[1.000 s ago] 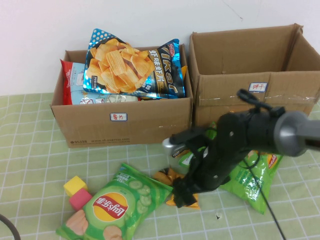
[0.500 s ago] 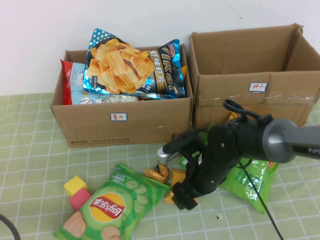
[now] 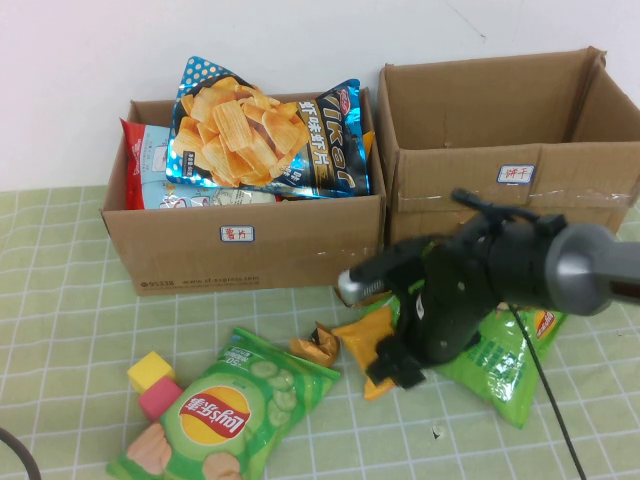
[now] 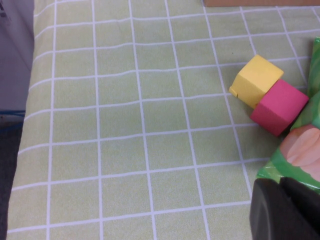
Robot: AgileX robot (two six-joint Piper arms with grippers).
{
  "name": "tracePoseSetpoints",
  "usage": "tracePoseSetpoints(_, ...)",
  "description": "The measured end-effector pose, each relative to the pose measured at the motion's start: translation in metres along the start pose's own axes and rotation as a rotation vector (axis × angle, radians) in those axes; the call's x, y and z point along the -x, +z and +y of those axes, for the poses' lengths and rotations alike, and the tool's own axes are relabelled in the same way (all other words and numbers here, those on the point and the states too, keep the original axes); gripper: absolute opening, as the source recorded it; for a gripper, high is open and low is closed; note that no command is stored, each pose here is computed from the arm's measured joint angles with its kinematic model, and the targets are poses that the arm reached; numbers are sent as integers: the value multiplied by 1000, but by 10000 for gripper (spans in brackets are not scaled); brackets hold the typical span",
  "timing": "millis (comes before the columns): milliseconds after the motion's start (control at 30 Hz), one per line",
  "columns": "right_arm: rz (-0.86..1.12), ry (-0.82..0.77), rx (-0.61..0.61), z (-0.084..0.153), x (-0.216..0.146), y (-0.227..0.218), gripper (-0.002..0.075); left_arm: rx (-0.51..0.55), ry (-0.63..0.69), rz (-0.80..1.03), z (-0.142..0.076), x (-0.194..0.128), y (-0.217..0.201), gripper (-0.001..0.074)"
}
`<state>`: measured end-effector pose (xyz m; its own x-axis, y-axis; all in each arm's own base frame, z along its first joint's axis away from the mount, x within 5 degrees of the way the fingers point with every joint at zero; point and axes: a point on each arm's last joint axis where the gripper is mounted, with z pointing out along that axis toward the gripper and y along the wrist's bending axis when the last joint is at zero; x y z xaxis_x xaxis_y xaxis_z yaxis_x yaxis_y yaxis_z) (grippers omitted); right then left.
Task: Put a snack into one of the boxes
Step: Pick up the biscuit, then place the biscuit in the biscuit box
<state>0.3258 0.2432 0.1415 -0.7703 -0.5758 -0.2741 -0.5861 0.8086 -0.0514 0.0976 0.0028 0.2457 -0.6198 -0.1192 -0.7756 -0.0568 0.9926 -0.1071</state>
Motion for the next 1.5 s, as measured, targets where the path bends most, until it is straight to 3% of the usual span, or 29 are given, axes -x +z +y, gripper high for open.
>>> tracePoseSetpoints(233,-134,123,62,4,12,-12,564,0,0,0,0,0,0,-1)
tracePoseSetpoints(633,-135,155,88,9,12,27,573,0,0,0,0,0,0,-1)
tracePoseSetpoints(933,-136,132,85,8,12,18,426,0,2,0,0,0,0,-1)
tracePoseSetpoints(1100,-227,78,62,3,20,-31,426,1,4,-3,0,0,0,-1)
tracePoseSetpoints(1267,-532,-36,-45,-13,33,-119,426,1,4,-5,0,0,0,-1)
tracePoseSetpoints(1400,-824,11,-121,-46,52,-181,426,1,4,-5,0,0,0,-1)
tracePoseSetpoints(1500,-954,107,-154,-79,65,-203,426,1,4,-5,0,0,0,-1)
